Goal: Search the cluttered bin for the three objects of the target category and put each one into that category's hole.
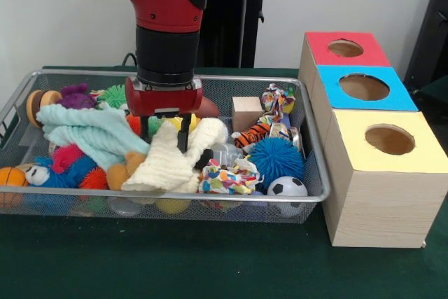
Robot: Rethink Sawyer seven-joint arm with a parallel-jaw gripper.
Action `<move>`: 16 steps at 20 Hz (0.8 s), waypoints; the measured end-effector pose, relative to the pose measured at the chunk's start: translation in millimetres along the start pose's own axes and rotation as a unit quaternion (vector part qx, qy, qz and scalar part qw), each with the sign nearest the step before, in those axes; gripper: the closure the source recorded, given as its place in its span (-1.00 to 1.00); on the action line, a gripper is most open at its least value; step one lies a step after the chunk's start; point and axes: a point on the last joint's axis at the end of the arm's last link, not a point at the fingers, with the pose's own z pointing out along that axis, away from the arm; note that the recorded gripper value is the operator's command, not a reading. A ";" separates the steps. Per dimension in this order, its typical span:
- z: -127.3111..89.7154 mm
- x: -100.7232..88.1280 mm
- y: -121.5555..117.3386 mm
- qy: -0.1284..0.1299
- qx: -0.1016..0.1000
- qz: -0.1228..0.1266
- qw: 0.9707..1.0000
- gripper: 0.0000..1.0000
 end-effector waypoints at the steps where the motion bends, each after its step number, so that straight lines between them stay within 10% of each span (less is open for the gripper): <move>1: -0.2 -0.4 -2.3 0.002 0.003 0.001 1.000 -1.00; 16: 9.9 9.5 -23.9 0.020 0.012 0.031 0.999 -1.00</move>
